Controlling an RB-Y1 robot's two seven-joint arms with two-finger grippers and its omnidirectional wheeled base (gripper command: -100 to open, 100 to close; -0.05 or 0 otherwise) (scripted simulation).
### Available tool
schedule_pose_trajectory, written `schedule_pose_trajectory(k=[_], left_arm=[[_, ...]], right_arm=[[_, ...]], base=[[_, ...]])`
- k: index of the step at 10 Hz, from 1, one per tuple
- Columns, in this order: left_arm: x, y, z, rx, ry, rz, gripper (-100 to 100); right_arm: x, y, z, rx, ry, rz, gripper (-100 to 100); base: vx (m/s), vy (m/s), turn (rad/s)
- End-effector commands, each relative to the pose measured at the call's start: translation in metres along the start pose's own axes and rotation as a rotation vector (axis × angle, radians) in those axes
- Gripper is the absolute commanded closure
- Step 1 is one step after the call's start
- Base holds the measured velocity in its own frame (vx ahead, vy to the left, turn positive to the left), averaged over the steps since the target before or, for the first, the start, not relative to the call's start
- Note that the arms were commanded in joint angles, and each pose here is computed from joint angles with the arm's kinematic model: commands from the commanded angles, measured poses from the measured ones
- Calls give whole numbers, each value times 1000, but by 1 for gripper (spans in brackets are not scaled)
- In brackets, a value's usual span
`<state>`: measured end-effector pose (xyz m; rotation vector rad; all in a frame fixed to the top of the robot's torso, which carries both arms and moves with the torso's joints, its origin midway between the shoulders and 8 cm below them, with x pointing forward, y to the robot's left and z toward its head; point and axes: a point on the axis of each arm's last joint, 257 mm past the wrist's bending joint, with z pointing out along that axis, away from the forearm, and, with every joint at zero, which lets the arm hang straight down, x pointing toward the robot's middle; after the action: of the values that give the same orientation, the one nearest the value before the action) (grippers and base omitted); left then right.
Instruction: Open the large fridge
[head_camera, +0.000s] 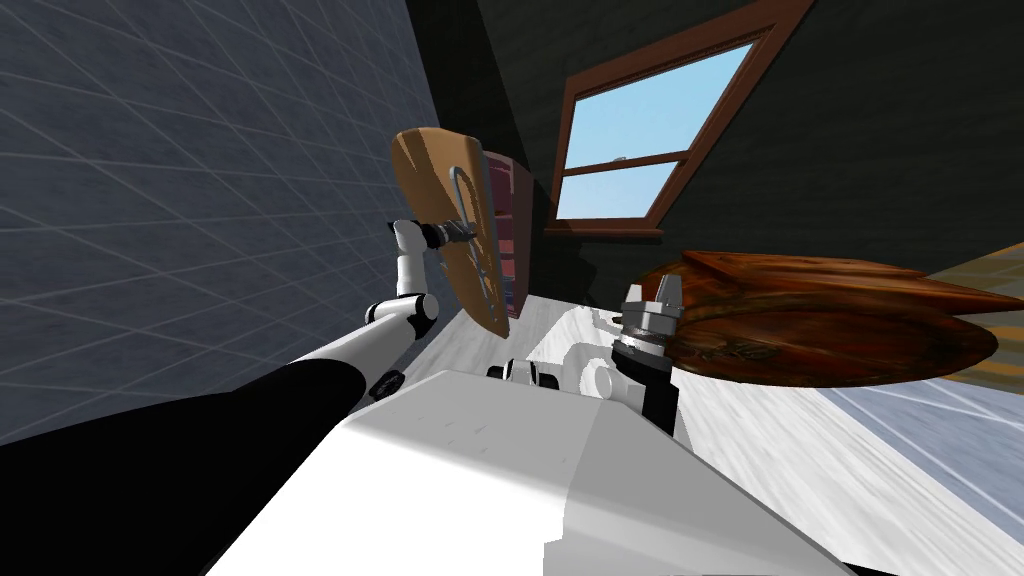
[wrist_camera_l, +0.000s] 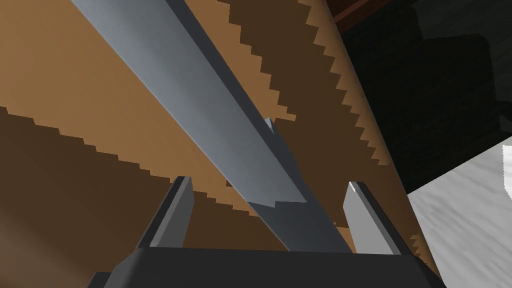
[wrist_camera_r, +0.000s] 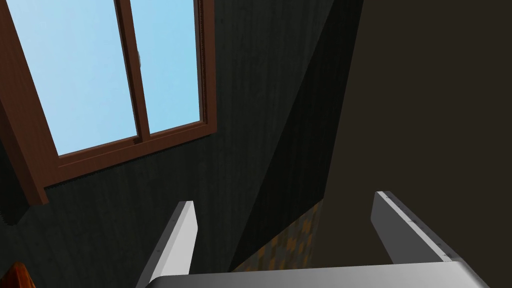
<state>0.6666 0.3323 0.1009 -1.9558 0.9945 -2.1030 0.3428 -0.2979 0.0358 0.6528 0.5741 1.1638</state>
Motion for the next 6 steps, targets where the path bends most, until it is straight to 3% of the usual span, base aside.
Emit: schedule_pose_trajectory(k=[1,2,4,5,6], left_arm=[[10,-9,-17,-2,41,7,100],[1,-14,-37,-24,25,59,100],[15,-13,-40,-34,77,35,100],[8,-17,-60,-57,61,93,100],[16,-17,-62,-61,87,85,100]], right_arm=[[0,0,0,0,0,0,0],[0,0,0,0,0,0,0],[0,0,0,0,0,0,0],[0,0,0,0,0,0,0],[0,0,0,0,0,0,0]], base=[[-44,15,24],[-65,29,-44],[-48,21,4],[-51,31,-39],[-61,25,-17]])
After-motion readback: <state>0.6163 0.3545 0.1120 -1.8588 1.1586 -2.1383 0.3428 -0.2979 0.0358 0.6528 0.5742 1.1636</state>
